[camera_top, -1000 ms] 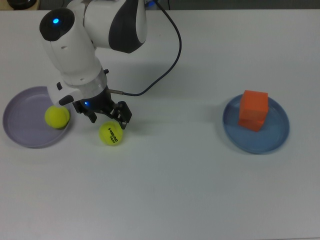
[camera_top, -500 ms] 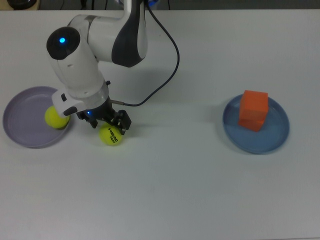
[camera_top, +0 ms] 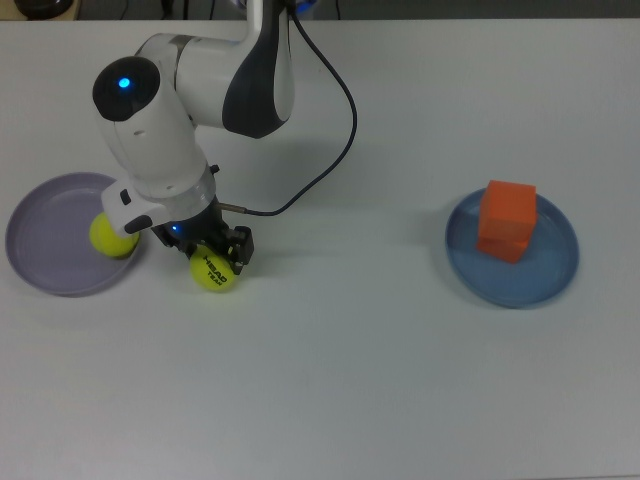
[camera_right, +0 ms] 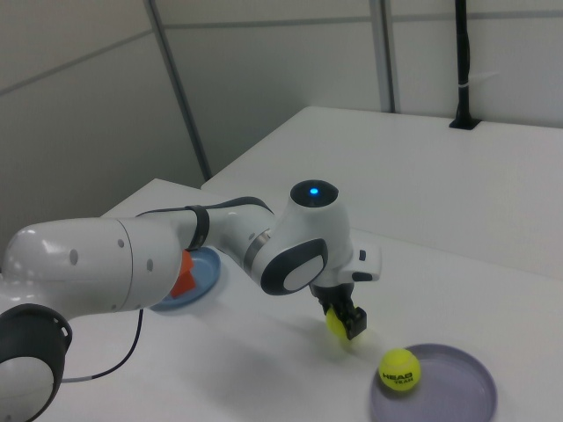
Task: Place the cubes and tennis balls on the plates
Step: 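Place the second ball on the lavender plate and release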
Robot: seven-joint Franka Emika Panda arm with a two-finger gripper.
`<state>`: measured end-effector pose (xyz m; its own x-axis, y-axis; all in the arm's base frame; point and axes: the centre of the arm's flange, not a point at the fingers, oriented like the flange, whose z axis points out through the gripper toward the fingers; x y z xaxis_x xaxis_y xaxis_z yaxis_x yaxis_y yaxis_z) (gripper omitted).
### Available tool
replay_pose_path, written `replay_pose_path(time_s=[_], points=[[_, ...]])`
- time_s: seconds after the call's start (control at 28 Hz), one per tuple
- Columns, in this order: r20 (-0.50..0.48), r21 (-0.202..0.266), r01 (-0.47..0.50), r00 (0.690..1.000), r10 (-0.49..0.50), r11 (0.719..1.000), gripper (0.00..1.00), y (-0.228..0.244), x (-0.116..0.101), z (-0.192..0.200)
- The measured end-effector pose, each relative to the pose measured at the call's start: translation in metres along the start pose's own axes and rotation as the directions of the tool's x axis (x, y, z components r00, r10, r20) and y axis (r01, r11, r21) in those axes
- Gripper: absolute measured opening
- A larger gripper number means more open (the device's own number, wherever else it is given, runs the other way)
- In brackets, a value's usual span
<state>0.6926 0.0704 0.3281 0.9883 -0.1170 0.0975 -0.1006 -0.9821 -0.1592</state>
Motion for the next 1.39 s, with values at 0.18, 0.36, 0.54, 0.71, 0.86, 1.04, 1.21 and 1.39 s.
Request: replay_pose_path(time_s=[0.18, 0.36, 0.54, 0.71, 0.86, 1.04, 1.21, 1.39], points=[[-0.056, 0.009, -0.013, 0.998, 0.013, 1.000, 0.70, 0.008, 0.008, -0.037], [-0.105, -0.008, -0.073, 0.992, 0.072, 0.997, 0.70, 0.049, 0.015, -0.082], [-0.132, -0.038, -0.161, 0.979, 0.155, 0.986, 0.70, 0.109, 0.019, -0.102], [-0.132, -0.056, -0.222, 0.968, 0.213, 0.974, 0.70, 0.153, 0.017, -0.102], [-0.115, -0.067, -0.251, 0.963, 0.243, 0.966, 0.70, 0.175, 0.014, -0.091], [-0.092, -0.081, -0.266, 0.962, 0.258, 0.961, 0.70, 0.187, 0.012, -0.074], [-0.085, -0.085, -0.265, 0.962, 0.258, 0.960, 0.71, 0.188, 0.012, -0.069], [-0.063, -0.081, -0.263, 0.964, 0.258, 0.962, 0.93, 0.186, 0.011, -0.077]])
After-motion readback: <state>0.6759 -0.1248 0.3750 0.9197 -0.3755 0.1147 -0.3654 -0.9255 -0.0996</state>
